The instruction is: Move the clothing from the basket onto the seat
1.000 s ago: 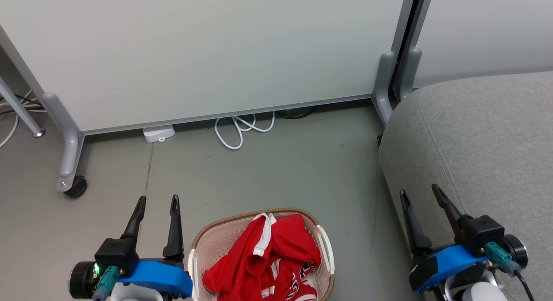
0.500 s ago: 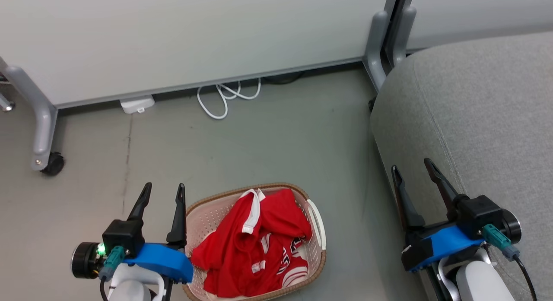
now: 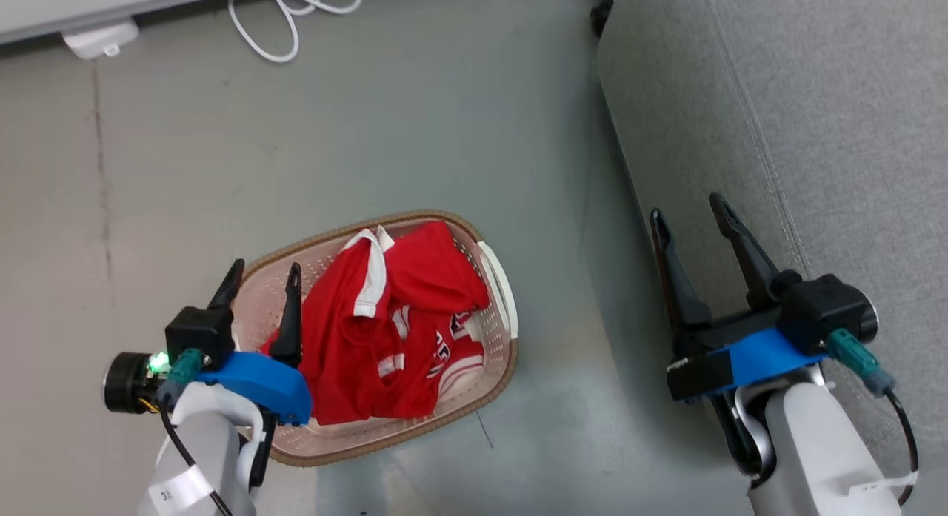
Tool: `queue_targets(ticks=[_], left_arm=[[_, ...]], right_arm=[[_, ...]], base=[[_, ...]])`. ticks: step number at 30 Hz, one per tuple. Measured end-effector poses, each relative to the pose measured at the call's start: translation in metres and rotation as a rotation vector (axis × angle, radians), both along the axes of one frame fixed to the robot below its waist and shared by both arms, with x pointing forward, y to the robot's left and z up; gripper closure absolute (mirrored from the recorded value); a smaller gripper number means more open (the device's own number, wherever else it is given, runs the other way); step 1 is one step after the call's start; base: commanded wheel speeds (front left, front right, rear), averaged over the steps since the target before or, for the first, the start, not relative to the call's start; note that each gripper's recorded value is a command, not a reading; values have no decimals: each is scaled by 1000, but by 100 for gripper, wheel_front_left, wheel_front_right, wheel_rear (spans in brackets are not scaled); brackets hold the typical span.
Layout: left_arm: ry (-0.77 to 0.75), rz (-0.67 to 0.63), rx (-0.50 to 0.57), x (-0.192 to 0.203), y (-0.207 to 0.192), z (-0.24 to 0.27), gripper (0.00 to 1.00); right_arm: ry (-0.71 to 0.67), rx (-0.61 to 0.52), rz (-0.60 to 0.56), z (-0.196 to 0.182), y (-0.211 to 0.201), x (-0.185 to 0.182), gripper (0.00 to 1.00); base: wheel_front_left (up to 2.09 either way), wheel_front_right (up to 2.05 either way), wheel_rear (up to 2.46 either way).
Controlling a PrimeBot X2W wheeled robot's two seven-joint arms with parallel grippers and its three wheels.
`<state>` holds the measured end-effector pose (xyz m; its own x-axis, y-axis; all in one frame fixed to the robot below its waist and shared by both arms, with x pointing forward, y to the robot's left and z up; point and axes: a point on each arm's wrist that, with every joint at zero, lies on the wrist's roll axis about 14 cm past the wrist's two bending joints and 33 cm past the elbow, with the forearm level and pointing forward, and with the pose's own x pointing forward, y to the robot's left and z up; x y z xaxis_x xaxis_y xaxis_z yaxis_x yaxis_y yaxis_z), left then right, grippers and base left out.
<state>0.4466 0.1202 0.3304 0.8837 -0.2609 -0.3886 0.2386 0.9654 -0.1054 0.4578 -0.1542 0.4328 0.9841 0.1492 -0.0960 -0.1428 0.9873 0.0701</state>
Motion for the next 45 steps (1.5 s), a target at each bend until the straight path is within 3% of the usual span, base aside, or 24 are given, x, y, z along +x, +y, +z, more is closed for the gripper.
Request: queue_targets(ticks=[18, 33, 34, 35, 36, 39, 45], left_arm=[[383, -117, 43, 17, -26, -163, 0], [520, -106, 38, 23, -35, -230, 0], [525, -102, 41, 22, -34, -231, 17], [529, -97, 39, 22, -34, -232, 50], [531, -92, 36, 22, -33, -232, 66], [531, -83, 31, 23, -32, -231, 100], [535, -77, 31, 21, -30, -229, 100]], right_arm=[[160, 12, -99, -81, -41, 16, 0], [250, 13, -113, -120, -48, 11, 0], [251, 15, -114, -120, -48, 11, 0], [252, 15, -113, -120, -48, 11, 0], [251, 16, -113, -120, -48, 11, 0], [246, 17, -111, -119, -47, 13, 0], [235, 20, -106, -116, -45, 16, 0]], base=[[0, 0, 0], [0, 0, 0], [0, 0, 0], [0, 0, 0], [0, 0, 0], [0, 0, 0], [0, 0, 0]])
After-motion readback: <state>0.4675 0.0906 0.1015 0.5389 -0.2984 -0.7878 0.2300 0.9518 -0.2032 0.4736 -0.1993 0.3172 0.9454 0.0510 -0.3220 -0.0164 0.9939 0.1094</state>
